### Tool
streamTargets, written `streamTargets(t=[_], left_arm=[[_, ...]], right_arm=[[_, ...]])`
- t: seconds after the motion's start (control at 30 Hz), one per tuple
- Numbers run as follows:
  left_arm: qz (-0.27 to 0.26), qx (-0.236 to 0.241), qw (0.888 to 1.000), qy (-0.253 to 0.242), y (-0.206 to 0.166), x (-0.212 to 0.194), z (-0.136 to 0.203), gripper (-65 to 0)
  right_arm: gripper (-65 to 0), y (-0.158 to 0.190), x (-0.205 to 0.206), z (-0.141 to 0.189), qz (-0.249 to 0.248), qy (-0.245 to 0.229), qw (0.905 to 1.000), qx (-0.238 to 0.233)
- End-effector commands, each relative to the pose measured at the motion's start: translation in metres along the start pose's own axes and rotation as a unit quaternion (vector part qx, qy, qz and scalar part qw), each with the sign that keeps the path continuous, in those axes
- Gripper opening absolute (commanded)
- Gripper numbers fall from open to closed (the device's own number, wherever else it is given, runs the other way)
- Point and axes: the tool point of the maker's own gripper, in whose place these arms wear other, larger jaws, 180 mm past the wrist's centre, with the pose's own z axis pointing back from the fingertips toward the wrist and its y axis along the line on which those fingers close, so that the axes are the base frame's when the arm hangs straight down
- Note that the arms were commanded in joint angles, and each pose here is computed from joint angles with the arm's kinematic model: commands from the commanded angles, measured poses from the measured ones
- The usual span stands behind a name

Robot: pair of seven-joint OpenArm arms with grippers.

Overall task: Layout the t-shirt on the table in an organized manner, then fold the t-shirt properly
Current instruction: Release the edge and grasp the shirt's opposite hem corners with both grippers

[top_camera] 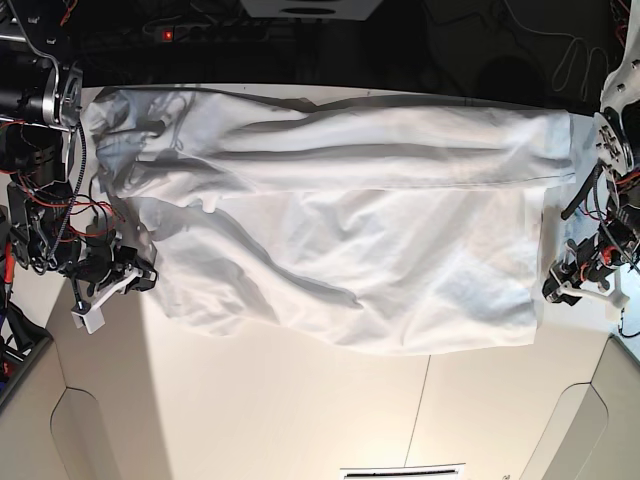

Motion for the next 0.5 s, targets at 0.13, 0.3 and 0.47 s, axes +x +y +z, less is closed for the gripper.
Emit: streamTargets(t=[0.13,0.3,0.47], left_arm=[[0.002,-0.029,0.999,-0.031,-0.025,0.021,-0.005,-37.4],[0.002,-0.043,0.998,-0.037,-0.038,0.022,-0.009,-37.4],[0.002,-0.05,0.998,-0.038,-0.047,0.021,-0.012,-37.4]], right_arm=[[-65.0,-0.004,0.009,0.005,0.006,-0.001,1.0,-0.007],[-65.0,-0.004,0.009,0.005,0.006,-0.002,1.0,-0.006],[-65.0,-0.003,0.01,0.005,0.002,-0.004,1.0,-0.004]])
